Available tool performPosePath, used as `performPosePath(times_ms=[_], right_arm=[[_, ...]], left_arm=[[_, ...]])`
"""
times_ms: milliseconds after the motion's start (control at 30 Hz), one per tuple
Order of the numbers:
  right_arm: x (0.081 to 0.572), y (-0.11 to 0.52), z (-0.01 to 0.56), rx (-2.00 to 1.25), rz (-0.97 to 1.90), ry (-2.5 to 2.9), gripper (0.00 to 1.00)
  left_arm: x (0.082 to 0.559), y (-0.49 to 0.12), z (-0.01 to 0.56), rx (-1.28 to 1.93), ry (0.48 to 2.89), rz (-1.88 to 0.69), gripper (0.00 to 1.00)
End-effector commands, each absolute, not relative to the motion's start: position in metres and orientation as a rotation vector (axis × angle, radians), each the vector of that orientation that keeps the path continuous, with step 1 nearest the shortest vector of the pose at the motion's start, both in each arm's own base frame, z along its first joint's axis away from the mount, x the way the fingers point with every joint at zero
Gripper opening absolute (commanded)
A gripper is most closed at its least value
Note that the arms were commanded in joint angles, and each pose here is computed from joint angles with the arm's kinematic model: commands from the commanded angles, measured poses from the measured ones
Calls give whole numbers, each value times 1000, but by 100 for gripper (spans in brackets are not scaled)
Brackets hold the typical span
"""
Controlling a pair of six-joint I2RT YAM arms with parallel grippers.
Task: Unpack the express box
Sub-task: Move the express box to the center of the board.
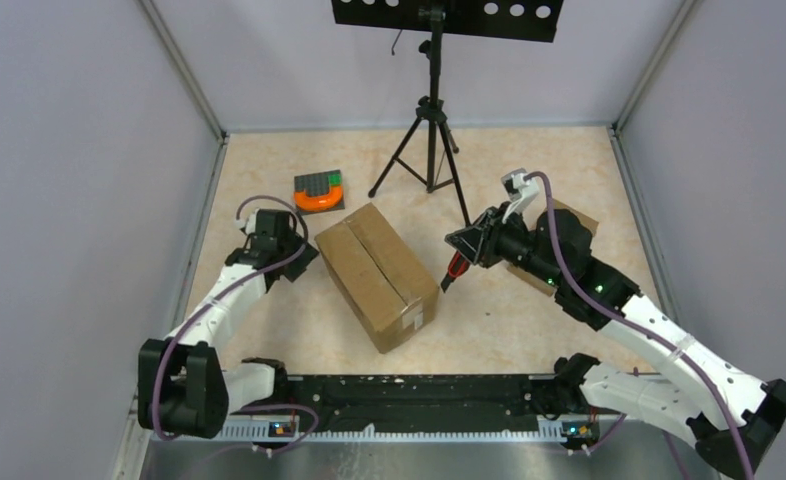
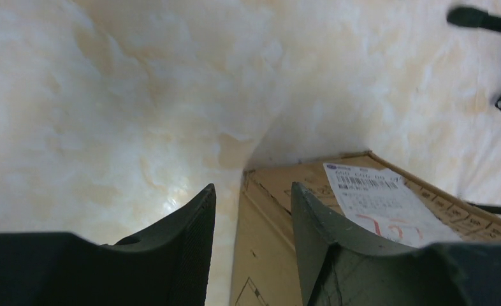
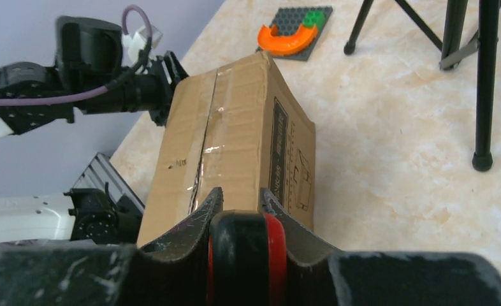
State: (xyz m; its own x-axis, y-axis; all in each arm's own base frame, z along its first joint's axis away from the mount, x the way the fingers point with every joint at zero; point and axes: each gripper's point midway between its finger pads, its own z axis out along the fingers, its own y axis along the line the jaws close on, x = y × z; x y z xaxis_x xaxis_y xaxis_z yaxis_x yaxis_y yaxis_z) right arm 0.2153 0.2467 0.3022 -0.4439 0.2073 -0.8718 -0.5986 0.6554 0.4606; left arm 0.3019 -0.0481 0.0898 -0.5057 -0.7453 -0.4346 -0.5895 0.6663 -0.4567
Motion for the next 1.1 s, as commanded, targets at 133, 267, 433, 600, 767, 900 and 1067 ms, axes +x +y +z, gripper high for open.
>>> performPosePath(times_ms=[133, 267, 433, 600, 767, 900, 1067], right_arm=[[200, 249, 257, -322, 917, 1999, 0], [188, 248, 239, -330, 895, 2073, 0], [176, 261, 226, -323, 977, 2110, 0], [174, 270, 211, -196, 1065, 2130, 0], [172, 261, 188, -152, 1009, 2187, 0], [169, 253, 178, -154, 971, 2223, 0], [169, 240, 181, -152, 903, 2226, 0]], left_arm=[[304, -32, 115, -975, 2199, -205, 51], [326, -22, 131, -907, 2183, -183, 51], [358, -46, 129, -790, 2259, -298, 49], [374, -74, 117, -711, 2331, -446, 47], [376, -82, 108, -678, 2362, -466, 47], [374, -87, 105, -663, 2374, -479, 47], [371, -90, 103, -656, 2383, -491, 46]])
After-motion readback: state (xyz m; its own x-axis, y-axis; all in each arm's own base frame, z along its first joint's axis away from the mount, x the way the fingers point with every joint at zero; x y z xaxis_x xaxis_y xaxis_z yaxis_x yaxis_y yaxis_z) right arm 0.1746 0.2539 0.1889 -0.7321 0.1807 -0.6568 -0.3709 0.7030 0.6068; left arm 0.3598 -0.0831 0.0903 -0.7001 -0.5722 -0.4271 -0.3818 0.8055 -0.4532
